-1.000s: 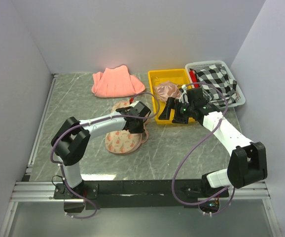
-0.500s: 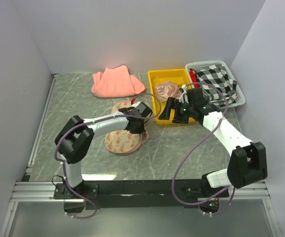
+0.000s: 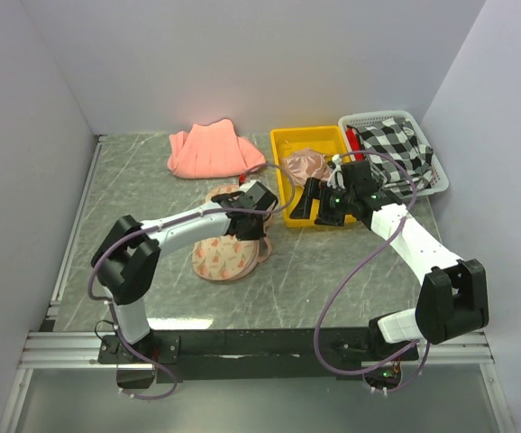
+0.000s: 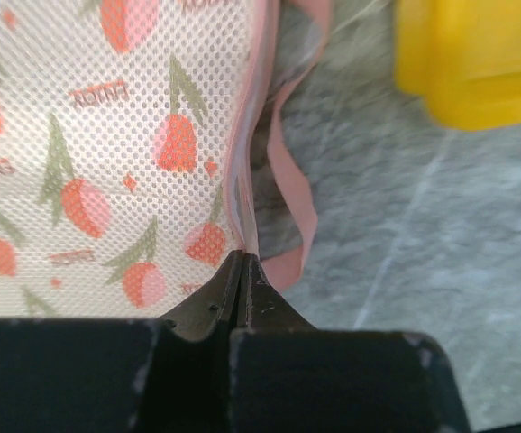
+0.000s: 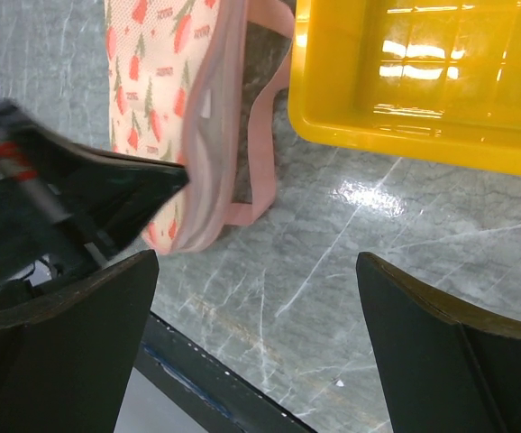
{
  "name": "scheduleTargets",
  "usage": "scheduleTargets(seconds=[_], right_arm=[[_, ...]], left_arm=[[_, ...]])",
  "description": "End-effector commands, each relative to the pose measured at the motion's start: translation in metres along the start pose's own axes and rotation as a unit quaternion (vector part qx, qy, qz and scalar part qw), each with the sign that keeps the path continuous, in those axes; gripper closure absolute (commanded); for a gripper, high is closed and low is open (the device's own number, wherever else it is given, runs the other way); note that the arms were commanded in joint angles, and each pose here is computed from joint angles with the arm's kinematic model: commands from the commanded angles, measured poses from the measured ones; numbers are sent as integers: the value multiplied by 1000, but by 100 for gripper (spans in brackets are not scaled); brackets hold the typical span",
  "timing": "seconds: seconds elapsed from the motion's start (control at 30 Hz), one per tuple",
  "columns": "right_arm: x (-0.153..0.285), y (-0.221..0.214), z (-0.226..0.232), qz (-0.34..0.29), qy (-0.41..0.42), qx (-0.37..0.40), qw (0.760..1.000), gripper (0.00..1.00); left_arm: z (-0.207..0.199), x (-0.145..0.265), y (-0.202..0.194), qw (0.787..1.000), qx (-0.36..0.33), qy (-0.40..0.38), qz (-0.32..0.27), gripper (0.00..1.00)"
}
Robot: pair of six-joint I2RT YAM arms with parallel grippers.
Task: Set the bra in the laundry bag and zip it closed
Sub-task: Open the laundry bag at the center of the board.
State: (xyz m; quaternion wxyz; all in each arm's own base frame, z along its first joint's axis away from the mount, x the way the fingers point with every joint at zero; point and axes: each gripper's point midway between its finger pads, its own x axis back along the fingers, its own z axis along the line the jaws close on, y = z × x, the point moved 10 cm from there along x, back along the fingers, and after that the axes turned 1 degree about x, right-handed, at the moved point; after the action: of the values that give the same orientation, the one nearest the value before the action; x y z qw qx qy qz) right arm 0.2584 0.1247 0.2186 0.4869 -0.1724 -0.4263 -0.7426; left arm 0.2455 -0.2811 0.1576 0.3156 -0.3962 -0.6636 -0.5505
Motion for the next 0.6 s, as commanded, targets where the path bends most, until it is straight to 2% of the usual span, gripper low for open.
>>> scheduleTargets(seconds=[0.0, 0.33, 0.57], right_arm=[[1, 2, 4, -10, 20, 7, 1000, 1], [1, 2, 11, -4, 45, 14, 999, 1], [-20, -8, 42, 42, 113, 42, 992, 1]], left_arm=[[-9, 54, 31, 997, 6, -36, -72, 99], [8, 97, 41, 992, 30, -24, -120, 99], [48, 114, 25, 984, 104, 4, -147, 99]])
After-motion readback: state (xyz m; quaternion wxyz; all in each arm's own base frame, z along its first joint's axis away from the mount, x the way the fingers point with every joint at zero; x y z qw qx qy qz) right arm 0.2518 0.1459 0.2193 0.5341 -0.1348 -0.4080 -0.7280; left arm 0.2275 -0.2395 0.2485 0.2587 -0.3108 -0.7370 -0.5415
